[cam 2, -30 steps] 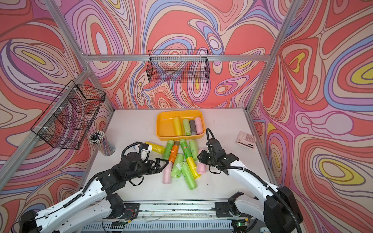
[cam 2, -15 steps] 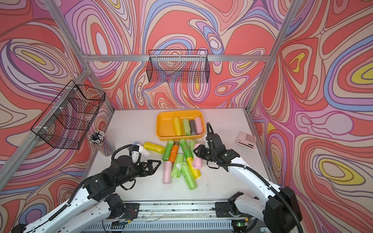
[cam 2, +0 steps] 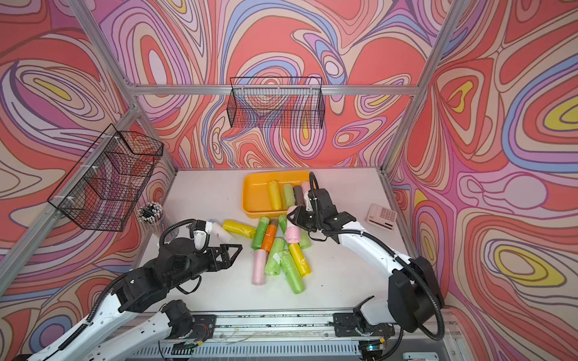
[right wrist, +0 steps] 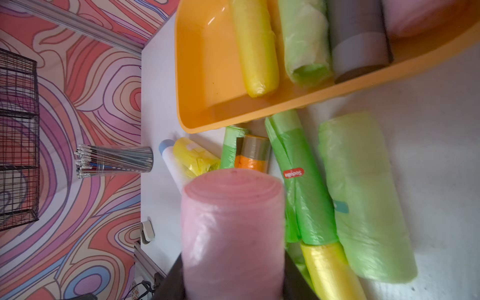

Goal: Put the roll of trash bags into the storage box
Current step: Place the roll of trash bags in the storage box.

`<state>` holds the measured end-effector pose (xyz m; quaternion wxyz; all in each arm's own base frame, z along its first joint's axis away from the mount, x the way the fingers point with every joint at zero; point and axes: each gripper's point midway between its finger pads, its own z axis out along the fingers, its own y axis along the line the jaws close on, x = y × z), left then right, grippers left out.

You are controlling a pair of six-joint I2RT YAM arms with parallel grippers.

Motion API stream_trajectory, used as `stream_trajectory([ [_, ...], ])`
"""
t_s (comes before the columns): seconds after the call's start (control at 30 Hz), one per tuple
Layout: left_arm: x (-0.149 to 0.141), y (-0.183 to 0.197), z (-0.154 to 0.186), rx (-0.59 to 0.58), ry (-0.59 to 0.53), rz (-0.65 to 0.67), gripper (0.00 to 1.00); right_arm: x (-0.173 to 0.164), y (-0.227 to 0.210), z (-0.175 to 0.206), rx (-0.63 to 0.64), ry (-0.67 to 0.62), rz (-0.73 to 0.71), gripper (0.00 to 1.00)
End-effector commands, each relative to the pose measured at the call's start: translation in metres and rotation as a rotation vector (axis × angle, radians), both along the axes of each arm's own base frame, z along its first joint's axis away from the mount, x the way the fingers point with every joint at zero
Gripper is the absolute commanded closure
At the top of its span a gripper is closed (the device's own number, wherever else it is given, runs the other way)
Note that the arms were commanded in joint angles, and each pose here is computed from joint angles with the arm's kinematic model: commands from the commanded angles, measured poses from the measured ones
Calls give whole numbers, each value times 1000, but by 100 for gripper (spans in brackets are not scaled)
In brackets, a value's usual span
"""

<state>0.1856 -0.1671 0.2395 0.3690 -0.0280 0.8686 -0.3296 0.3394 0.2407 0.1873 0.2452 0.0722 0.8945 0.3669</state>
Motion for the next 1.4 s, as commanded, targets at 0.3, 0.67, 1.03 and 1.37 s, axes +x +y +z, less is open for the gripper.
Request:
stream_trajectory([
  [0.3, 16, 1, 26, 169, -73, -22, 0, 56, 40, 22, 76, -79, 43, 91],
  [0.67, 17, -2, 32, 156, -72, -27, 0, 87, 58, 22, 87, -114, 36, 92],
  [1.03, 15, -9, 16, 106, -14, -19, 0, 116, 70, 1, 39, -106, 41, 93],
  [1.37, 20, -12, 3, 127, 21, -9, 0, 144, 81, -13, 10, -123, 38, 93],
])
